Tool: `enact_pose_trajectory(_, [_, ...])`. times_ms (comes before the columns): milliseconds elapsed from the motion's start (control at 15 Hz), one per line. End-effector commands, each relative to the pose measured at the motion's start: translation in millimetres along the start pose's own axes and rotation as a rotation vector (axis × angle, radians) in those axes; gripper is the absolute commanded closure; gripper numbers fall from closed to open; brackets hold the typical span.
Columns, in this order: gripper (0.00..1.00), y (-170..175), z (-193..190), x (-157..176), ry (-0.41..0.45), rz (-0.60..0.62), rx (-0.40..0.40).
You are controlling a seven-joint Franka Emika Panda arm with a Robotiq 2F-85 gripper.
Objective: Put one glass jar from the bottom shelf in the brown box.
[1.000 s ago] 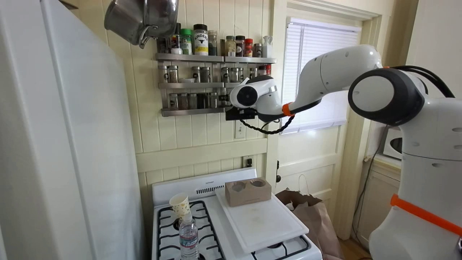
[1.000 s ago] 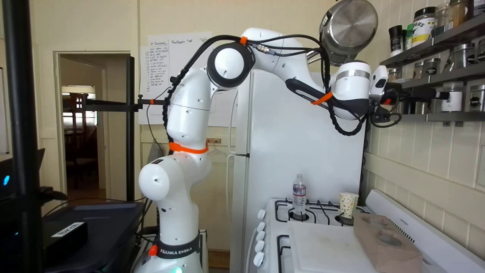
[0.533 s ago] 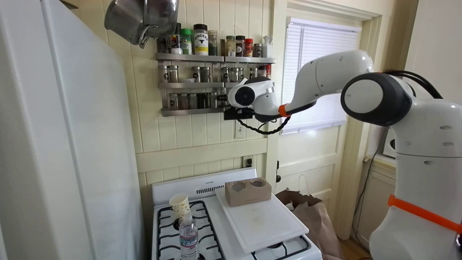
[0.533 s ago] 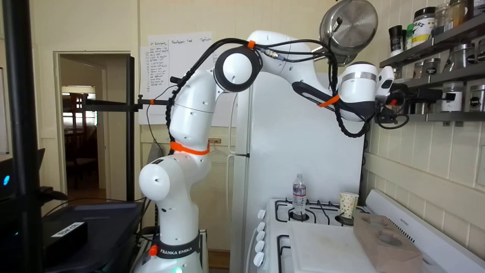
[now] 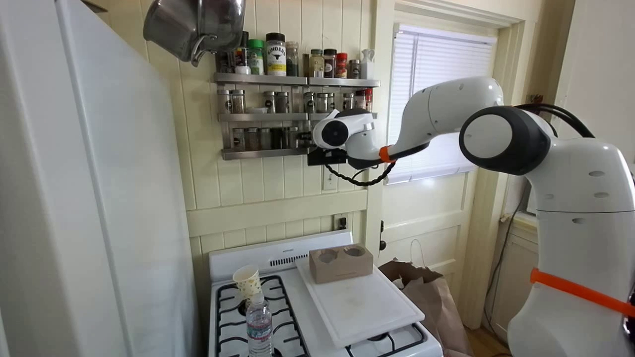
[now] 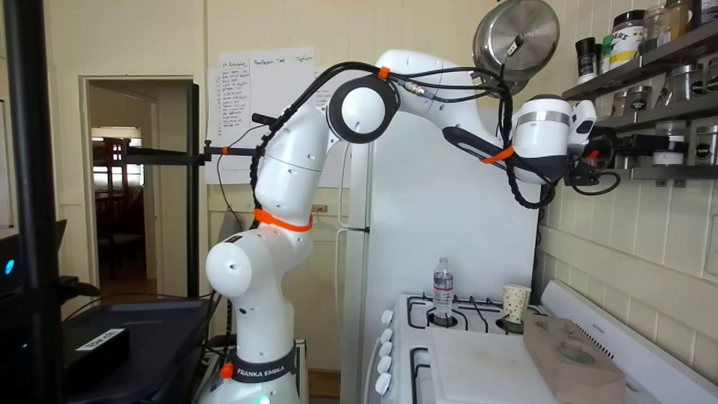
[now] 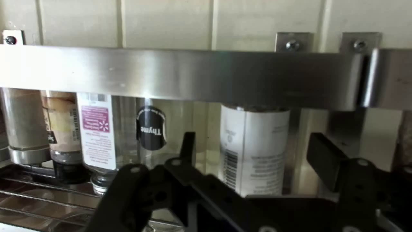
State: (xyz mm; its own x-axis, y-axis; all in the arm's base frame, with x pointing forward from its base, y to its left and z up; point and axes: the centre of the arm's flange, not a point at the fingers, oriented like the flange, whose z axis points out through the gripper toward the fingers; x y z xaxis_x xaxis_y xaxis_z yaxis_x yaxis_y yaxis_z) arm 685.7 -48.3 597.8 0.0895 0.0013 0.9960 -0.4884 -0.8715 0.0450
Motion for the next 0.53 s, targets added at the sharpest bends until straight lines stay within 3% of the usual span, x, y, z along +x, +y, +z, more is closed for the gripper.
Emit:
enact_pose_trajectory(0, [0.43, -9.3, 12.3, 0.8, -0.009, -0.006, 0.009])
enact_pose_trajectory(333, [0.82, -18.4, 9.7, -4.9, -0.012, -0.021, 0.025])
enact_pose_trajectory(467, [0.84, -21.3, 7.8, -5.5, -0.01, -0.02, 0.028])
